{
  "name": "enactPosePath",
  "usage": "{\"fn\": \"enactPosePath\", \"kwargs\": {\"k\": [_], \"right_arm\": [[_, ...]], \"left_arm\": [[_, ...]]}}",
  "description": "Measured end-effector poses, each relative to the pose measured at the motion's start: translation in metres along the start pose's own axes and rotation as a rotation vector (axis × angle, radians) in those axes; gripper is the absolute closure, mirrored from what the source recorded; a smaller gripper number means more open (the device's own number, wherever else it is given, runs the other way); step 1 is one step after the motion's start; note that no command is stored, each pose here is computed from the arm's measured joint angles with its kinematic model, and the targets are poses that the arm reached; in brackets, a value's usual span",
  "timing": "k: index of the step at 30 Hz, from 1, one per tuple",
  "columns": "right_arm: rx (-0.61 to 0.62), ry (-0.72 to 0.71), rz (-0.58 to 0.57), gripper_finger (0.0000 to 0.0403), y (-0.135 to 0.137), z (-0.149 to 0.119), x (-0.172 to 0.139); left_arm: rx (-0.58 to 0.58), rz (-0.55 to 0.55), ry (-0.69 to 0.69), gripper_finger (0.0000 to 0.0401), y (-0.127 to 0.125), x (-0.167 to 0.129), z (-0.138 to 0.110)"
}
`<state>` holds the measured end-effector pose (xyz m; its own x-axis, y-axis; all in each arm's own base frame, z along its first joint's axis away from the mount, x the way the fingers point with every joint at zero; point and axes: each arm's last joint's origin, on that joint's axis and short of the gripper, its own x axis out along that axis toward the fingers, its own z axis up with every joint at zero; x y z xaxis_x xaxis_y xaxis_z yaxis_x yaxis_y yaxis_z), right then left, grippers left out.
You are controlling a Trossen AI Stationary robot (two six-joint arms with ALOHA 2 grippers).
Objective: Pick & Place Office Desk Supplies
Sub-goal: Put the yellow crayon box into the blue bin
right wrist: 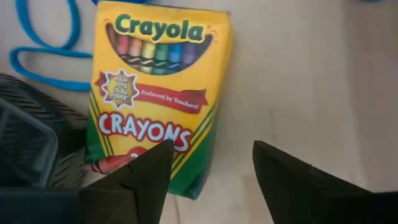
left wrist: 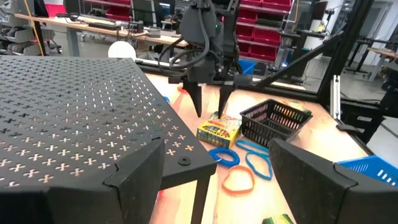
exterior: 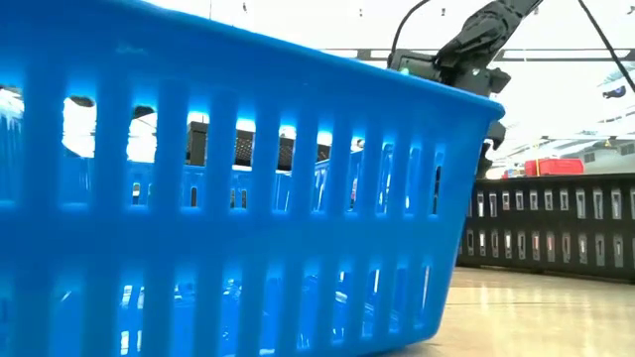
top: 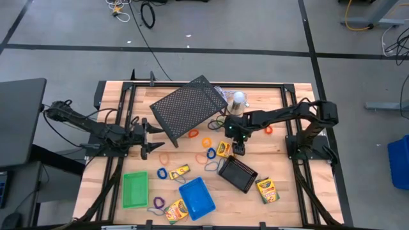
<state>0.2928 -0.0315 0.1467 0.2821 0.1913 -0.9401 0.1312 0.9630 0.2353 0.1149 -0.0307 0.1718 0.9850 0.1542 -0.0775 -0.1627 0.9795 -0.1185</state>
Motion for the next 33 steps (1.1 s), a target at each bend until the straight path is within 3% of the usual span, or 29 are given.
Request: {"fn": "enactPosePath", "kwargs": {"k": [7, 11, 14, 20, 33], "right_arm": [[-0.019, -0.007, 0.028, 0.0173, 0.000, 0.002, 0.006], [-0.034, -0.035, 0.055, 0.0200, 0.001, 0.005, 0.006], [-0.047, -0.047, 0.074, 0.0249, 0.002, 0.006, 0.007], [-0.060, -0.078, 0.104, 0.0385, 0.003, 0.009, 0.007], [-0.153, -0.142, 0.084, 0.0401, 0.024, 0.014, 0.012]], "left_arm": [[0.006, 0.002, 0.009, 0.0109, 0.000, 0.001, -0.001], [0.006, 0.003, 0.009, 0.0109, 0.000, 0.001, -0.001], [0.007, 0.003, 0.009, 0.0109, 0.000, 0.001, -0.001], [0.007, 0.003, 0.009, 0.0109, 0.000, 0.001, -0.001], [0.007, 0.003, 0.009, 0.0109, 0.000, 0.001, -0.001]]}}
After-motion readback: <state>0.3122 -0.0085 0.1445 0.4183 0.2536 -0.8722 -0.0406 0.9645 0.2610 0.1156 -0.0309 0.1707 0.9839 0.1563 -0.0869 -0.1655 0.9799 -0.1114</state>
